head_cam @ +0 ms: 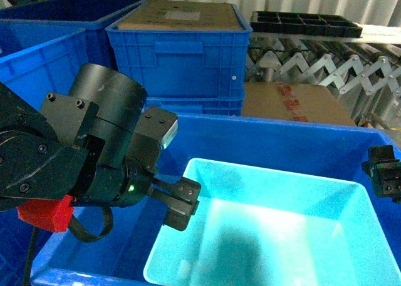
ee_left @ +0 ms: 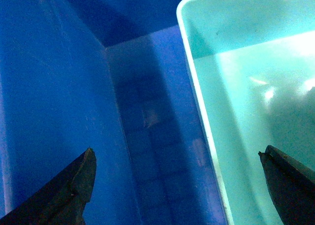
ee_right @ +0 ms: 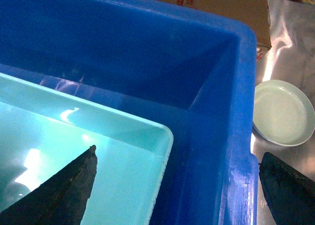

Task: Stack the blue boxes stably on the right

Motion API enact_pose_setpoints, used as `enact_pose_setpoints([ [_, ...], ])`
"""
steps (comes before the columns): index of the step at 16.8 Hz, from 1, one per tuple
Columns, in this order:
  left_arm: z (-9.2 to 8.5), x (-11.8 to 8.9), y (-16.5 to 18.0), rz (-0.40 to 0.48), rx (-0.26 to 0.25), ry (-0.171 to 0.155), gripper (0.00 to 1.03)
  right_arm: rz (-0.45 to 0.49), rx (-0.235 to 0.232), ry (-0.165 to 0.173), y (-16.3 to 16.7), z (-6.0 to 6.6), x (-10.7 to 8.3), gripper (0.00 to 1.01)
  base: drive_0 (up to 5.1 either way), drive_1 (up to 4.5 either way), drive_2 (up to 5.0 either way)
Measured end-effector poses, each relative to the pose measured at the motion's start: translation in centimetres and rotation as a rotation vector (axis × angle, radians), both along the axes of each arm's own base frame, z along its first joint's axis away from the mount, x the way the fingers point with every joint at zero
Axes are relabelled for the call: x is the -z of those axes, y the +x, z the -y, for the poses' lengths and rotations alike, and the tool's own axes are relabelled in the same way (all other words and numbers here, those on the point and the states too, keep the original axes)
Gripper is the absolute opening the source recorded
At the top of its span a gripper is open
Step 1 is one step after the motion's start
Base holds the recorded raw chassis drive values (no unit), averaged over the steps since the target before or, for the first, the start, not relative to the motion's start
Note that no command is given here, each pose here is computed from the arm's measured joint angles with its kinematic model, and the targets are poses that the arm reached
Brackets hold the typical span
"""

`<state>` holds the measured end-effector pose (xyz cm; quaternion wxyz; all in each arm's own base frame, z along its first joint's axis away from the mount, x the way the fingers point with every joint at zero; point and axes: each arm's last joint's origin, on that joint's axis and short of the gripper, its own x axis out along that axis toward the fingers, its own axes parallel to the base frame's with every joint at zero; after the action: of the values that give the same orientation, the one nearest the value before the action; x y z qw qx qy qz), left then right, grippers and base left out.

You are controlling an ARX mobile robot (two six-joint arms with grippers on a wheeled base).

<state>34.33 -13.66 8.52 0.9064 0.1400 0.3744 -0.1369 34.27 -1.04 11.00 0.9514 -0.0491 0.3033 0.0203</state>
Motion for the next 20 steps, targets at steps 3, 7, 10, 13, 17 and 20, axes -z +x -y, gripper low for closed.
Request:
enact_pose_setpoints([
  [3, 0.4, -0.1, -0.2, -0.017, 0.024, -0.012, 0.98, 0.019, 0.003, -0.003, 0.2, 0.0, -0.2, 0.98, 0.0, 0.0, 0.0],
  [7, 0.9, -1.3, -0.1, 0.009, 0.037, -0.036, 0.98, 0.059, 0.004, -0.004, 0.9, 0.0, -1.1, 0.98, 0.0, 0.0, 0.0],
  [10, 1.0, -2.2, -0.1, 0.015, 0.04, -0.057, 0.98, 0.105, 0.024, -0.002, 1.4, 0.3, -2.4, 0.98, 0.0, 0.0, 0.0],
  [13, 1.3, -7.5, 0.5, 0.127, 0.061, -0.152, 0.98, 0.222, 0.068, 0.028, 2.2, 1.3, -6.2, 0.98, 0.0, 0.0, 0.0],
  [17, -0.8, -14.5, -1.5, 0.285, 0.048, -0.248, 0.98, 0.358, 0.065, 0.07, 2.0, 1.8, -11.4, 0.98, 0.0, 0.0, 0.0],
  [20, -3.4, -17.3, -5.3, 0.339, 0.044, -0.278, 0.98, 0.49, 0.077, 0.097, -0.3, 3.0, -16.3, 0.98, 0.0, 0.0, 0.0],
])
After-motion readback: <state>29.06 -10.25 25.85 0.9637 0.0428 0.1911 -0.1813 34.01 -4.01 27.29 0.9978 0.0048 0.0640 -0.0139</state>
